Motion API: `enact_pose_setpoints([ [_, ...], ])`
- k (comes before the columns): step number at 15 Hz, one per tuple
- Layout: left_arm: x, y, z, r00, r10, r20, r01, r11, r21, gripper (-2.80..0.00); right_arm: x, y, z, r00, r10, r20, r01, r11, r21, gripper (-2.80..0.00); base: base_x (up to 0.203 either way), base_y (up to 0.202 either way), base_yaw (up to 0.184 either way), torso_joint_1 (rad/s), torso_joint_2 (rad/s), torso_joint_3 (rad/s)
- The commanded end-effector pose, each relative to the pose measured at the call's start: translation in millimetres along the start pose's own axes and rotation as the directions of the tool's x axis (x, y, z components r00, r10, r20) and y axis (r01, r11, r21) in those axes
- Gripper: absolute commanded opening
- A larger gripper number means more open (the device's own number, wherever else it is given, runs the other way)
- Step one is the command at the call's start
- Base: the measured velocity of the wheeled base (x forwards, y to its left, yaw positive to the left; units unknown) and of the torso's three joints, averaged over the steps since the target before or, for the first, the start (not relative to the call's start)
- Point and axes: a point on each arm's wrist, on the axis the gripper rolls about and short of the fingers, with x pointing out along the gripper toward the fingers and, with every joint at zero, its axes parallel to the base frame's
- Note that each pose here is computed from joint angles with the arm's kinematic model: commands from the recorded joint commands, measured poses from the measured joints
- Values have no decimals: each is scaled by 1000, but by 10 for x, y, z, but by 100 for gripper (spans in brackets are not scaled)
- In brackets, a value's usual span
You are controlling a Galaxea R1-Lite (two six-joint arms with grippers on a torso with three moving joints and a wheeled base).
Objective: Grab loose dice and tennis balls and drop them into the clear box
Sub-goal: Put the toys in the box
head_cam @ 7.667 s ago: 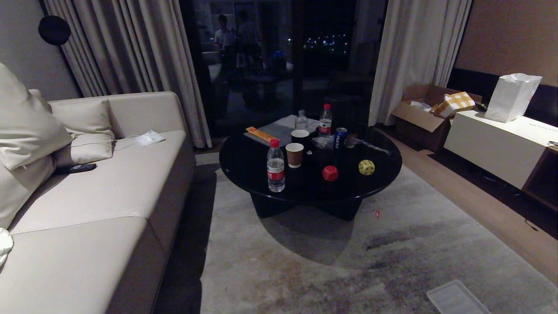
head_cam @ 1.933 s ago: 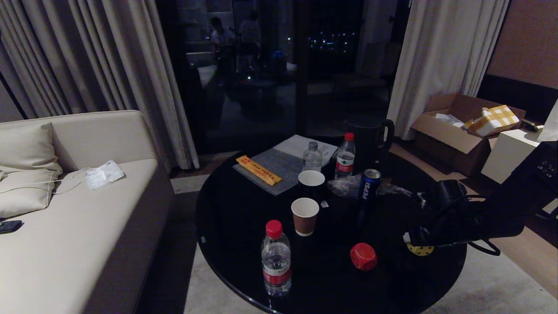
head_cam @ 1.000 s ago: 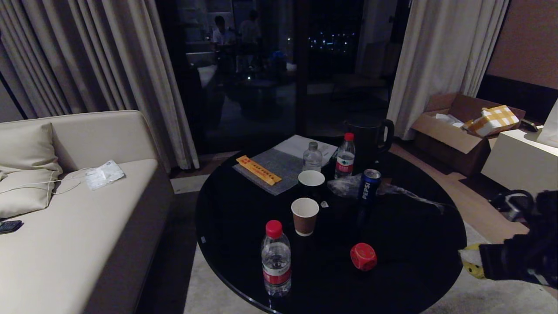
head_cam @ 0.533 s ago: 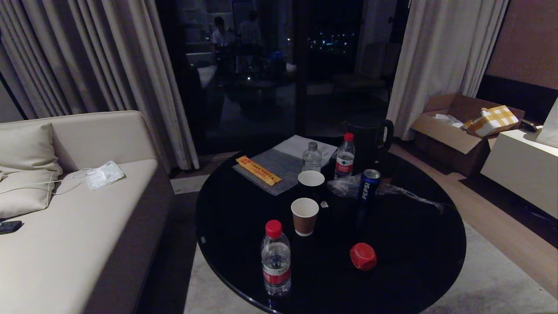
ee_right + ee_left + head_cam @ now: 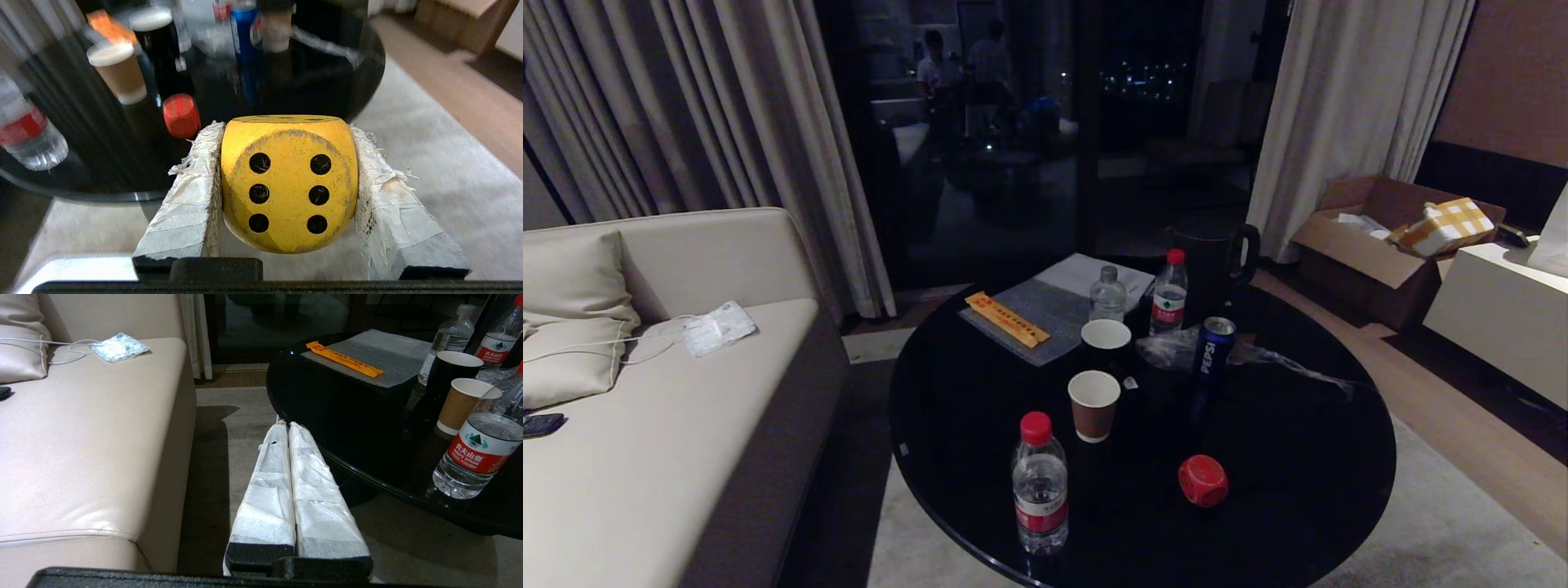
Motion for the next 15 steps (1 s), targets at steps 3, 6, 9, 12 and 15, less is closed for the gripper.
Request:
enact_pose_setpoints([
  [3, 2, 0, -5, 1000, 0, -5, 0, 1000, 0, -280, -26, -1, -24, 1000, 2, 29, -2, 1000, 1, -280, 0, 0, 0, 0, 0, 0],
  [6, 2, 0, -5, 1000, 0, -5, 0, 1000, 0, -280, -26, -1, -24, 1000, 2, 29, -2, 1000, 4, -280, 0, 0, 0, 0, 0, 0],
  [9, 2, -1, -4, 1000, -6, -3, 6, 1000, 13, -280, -26, -1, -24, 1000, 2, 29, -2, 1000, 4, -280, 0, 0, 0, 0, 0, 0],
  [12, 2, 0, -5, 1000, 0, -5, 0, 1000, -2, -280, -26, -1, -24, 1000, 2, 29, -2, 1000, 4, -280, 0, 0, 0, 0, 0, 0],
  [15, 2, 0, -4, 1000, 0, -3, 0, 1000, -3, -280, -26, -1, -24, 1000, 2, 29, -2, 1000, 4, -280, 0, 0, 0, 0, 0, 0],
])
